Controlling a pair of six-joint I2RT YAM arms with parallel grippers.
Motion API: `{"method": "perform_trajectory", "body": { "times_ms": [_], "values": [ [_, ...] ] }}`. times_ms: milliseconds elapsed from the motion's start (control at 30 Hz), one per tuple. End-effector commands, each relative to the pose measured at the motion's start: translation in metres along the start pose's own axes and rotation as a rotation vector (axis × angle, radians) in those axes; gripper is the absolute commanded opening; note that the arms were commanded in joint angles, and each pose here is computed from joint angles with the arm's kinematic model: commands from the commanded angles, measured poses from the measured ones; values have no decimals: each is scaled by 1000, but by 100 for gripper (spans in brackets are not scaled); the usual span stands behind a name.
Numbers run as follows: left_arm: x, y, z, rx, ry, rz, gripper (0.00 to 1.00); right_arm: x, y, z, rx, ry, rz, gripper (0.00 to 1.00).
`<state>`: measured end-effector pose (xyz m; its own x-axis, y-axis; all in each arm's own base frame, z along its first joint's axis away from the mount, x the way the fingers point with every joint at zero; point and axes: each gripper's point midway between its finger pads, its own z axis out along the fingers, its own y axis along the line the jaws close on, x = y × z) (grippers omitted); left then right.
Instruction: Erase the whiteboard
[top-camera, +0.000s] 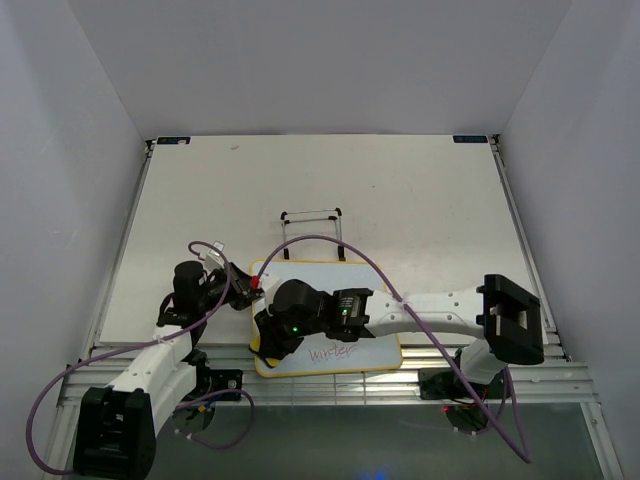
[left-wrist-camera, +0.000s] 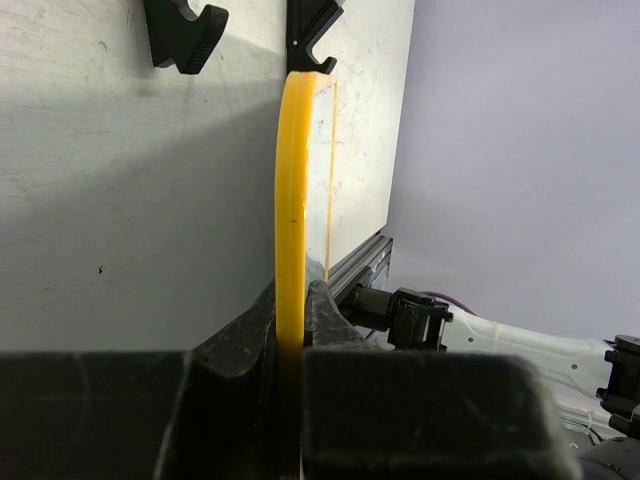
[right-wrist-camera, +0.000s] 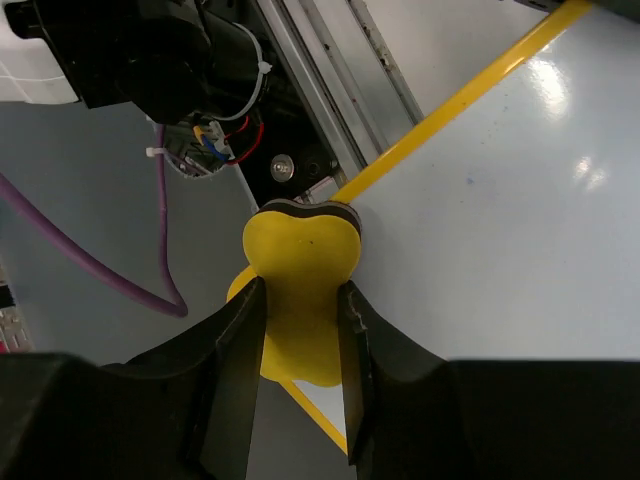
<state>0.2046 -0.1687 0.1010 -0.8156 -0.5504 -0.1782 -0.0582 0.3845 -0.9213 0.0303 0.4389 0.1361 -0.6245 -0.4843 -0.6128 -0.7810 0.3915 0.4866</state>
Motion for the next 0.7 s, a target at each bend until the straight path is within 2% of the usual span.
{"method": "perform_trajectory", "body": {
  "times_ms": [0, 100, 133, 267, 333, 367, 400, 467, 500, 667],
  "values": [
    [-23, 22, 2, -119, -139, -12, 0, 42, -15, 15, 53, 128, -14, 12],
    [-23, 20, 1, -123, -138, -4, 0, 49, -50, -9, 136, 103, 39, 12],
    [-23, 21, 0, -131, -135, -6, 0, 83, -77, -16, 191, 159, 74, 12],
    [-25, 18, -1, -137, -138, 5, 0, 146, -130, -58, 311, 191, 253, 12],
    [-25, 19, -1, -139, -140, 4, 0, 160, -144, -77, 338, 163, 333, 12],
    [-24, 20, -2, -140, -139, 3, 0, 186, -158, -85, 375, 194, 372, 12],
    [-23, 22, -2, -144, -139, -1, 0, 185, -161, -93, 377, 154, 420, 12],
    [-23, 22, -2, -142, -139, -5, 0, 209, -177, -106, 446, 183, 478, 12],
    [-22, 23, -2, -144, -137, -5, 0, 206, -183, -111, 469, 147, 505, 13],
    [-22, 26, -2, -158, -137, -7, 0, 219, -197, -128, 559, 171, 564, 12]
  ]
}}
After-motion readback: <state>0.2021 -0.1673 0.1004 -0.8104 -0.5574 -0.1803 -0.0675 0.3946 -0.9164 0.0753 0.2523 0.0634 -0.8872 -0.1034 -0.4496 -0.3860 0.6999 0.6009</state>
